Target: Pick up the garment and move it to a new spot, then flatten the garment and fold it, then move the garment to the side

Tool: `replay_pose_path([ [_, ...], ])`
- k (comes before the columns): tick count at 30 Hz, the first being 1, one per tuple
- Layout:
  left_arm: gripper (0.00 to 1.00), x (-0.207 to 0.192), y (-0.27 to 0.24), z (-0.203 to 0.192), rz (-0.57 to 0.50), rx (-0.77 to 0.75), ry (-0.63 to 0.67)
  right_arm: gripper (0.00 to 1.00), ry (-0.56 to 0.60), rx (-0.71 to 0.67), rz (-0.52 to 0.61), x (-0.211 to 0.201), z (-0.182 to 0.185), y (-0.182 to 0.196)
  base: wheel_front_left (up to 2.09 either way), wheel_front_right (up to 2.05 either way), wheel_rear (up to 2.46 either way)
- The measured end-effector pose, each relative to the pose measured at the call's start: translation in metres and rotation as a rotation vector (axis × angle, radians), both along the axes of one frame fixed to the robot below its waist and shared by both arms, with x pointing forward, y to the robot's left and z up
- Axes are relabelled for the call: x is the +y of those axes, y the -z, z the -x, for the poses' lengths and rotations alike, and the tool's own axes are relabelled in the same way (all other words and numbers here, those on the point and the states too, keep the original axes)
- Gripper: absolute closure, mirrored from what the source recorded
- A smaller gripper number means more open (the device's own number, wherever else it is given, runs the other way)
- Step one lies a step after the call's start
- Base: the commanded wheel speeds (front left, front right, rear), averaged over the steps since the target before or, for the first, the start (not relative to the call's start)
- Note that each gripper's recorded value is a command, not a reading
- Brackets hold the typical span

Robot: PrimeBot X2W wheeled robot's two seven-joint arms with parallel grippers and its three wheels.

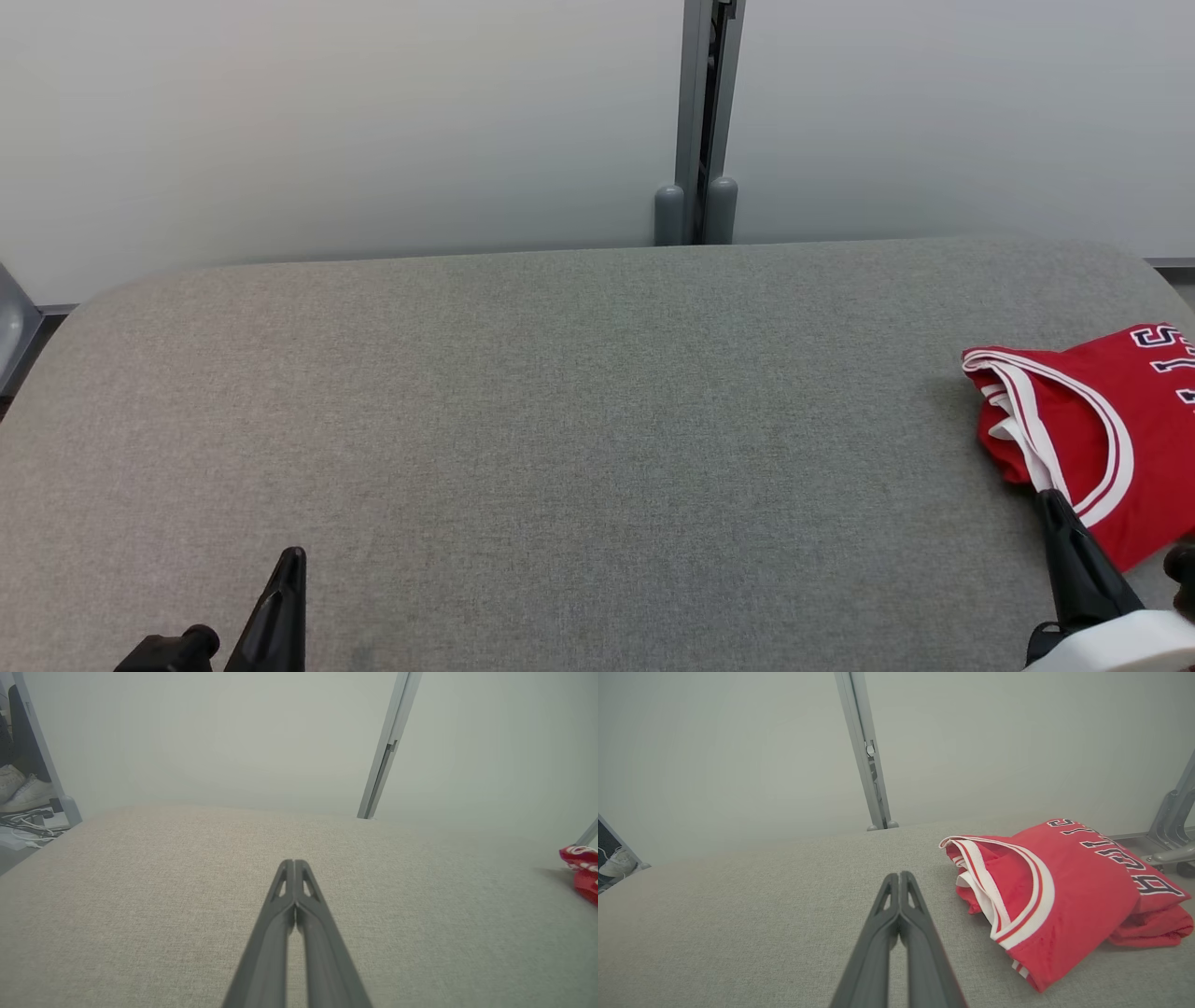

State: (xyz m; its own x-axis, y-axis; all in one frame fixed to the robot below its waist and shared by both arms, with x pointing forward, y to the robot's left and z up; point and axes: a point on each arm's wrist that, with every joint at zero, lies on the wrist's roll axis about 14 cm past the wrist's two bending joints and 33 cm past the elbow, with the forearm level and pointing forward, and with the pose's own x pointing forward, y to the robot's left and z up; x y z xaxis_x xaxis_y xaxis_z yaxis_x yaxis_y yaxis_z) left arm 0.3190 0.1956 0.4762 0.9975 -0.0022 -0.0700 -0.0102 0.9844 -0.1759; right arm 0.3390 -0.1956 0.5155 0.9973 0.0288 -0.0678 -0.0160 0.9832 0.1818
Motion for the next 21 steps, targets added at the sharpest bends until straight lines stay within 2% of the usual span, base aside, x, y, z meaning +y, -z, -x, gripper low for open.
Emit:
replay_pose_path([
  [21,1.00,-0.012,-0.006,-0.023,0.375,-0.024,-0.031,1.00,0.063,0.074,-0.346,-0.022,-0.024,0.014,0.00,0.00,0.00],
])
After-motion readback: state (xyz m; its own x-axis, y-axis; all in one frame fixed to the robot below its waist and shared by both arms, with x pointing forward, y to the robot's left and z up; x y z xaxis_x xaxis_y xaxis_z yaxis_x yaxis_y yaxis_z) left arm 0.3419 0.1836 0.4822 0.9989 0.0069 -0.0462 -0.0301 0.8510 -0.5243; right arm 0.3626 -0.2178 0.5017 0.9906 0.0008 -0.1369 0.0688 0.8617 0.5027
